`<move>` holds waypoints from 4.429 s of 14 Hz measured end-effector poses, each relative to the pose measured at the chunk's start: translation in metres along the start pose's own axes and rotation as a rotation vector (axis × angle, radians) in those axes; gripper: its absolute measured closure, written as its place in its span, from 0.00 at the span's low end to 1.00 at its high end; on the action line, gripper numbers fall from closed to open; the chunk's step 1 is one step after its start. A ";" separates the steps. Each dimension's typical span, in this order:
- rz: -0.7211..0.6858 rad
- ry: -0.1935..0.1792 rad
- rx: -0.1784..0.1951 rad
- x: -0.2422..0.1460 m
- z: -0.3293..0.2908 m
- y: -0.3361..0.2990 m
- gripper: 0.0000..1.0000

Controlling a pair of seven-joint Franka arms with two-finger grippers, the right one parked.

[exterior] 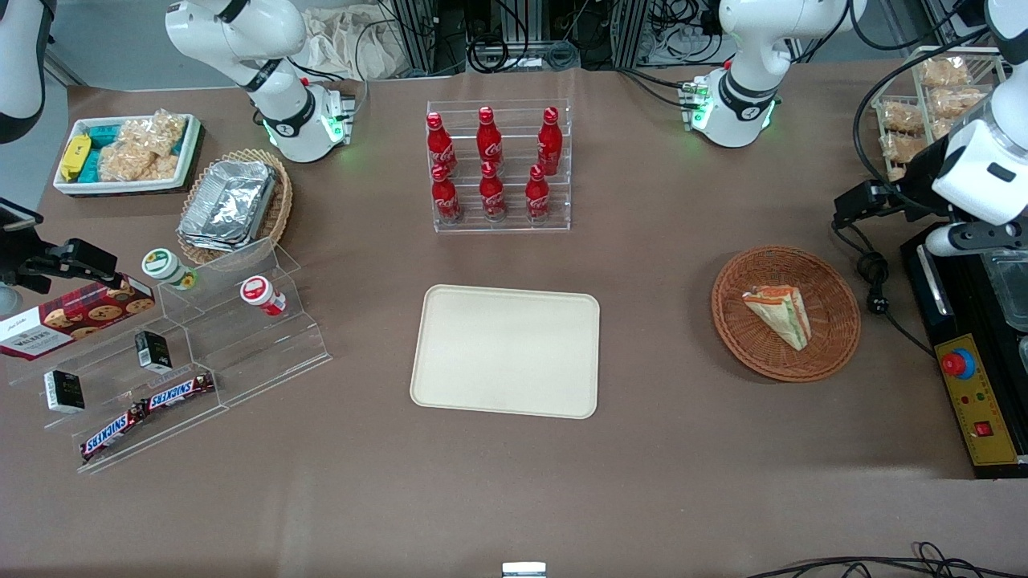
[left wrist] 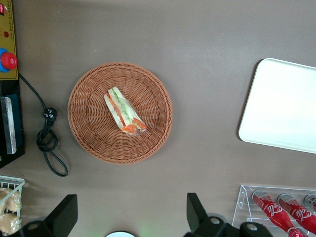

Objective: Place sandwich from basket to tray
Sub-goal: 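Move the left gripper down over the wrapped sandwich in the wicker basket, then close the left gripper on the wrapped sandwich, then lift the sandwich and carry it with the left gripper toward the beige tray, then lower the sandwich onto the tray and open the left gripper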

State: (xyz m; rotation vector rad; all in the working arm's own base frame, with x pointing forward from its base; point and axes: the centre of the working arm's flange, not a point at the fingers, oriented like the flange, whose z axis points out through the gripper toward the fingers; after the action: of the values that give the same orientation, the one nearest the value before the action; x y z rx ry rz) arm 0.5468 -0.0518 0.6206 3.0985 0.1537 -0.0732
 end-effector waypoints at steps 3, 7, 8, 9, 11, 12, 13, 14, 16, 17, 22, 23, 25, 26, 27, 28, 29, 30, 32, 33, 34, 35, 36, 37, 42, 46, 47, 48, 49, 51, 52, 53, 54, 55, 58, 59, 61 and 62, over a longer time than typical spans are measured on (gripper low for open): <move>-0.002 -0.004 0.006 0.003 0.000 0.000 0.00; -0.243 -0.046 0.022 0.007 0.018 -0.011 0.00; -0.297 -0.062 0.029 0.010 0.033 -0.012 0.00; -0.337 -0.067 0.033 0.013 0.052 -0.013 0.00; -0.424 -0.056 0.034 0.020 0.099 -0.017 0.00; -0.460 -0.051 0.036 0.020 0.126 -0.019 0.00; -0.488 -0.048 0.038 0.019 0.152 -0.021 0.00; -0.514 -0.042 0.037 0.018 0.176 -0.026 0.00; -0.554 -0.017 0.029 0.014 0.219 -0.040 0.00; -0.567 -0.001 0.023 0.011 0.242 -0.047 0.00; -0.620 0.009 0.019 0.010 0.344 -0.076 0.00; -0.623 -0.003 0.024 0.011 0.361 -0.077 0.00; -0.629 -0.016 0.029 0.013 0.385 -0.081 0.02; -0.632 -0.022 0.031 0.013 0.392 -0.082 0.04; -0.633 -0.025 0.033 0.013 0.396 -0.083 0.13; -0.633 -0.024 0.032 0.013 0.396 -0.083 0.26; -0.629 -0.021 0.031 0.015 0.395 -0.082 0.37; -0.623 -0.018 0.029 0.016 0.391 -0.081 0.48; -0.595 -0.023 0.029 0.023 0.368 -0.076 0.62; -0.572 -0.038 0.033 0.027 0.342 -0.070 0.64; -0.544 -0.057 0.037 0.032 0.308 -0.058 0.65; -0.512 -0.073 0.040 0.034 0.270 -0.039 0.66; -0.472 -0.085 0.043 0.034 0.233 -0.016 0.70; -0.428 -0.089 0.045 0.031 0.205 0.010 0.74; -0.181 -0.036 -0.019 0.006 0.197 0.152 0.80; -0.009 0.055 -0.109 -0.006 0.253 0.245 0.80; 0.026 0.077 -0.129 -0.009 0.270 0.264 0.80; 0.060 0.089 -0.138 -0.014 0.289 0.280 0.80; 0.086 0.092 -0.134 -0.019 0.309 0.293 0.80; 0.122 0.097 -0.097 -0.022 0.342 0.308 0.80; 0.139 0.105 -0.078 -0.019 0.357 0.313 0.80; 0.156 0.116 -0.069 -0.014 0.370 0.317 0.80; 0.166 0.129 -0.078 -0.009 0.382 0.319 0.80; 0.171 0.141 -0.099 -0.004 0.394 0.321 0.80; 0.160 0.141 -0.130 0.001 0.414 0.322 0.74; 0.141 0.142 -0.132 0.002 0.413 0.322 0.64; 0.076 0.155 -0.146 0.007 0.403 0.324 0.44; 0.046 0.171 -0.156 0.010 0.392 0.325 0.35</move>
State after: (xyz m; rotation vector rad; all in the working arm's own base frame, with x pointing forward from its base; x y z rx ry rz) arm 0.5718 -0.3901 0.2403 2.9475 0.0890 0.1962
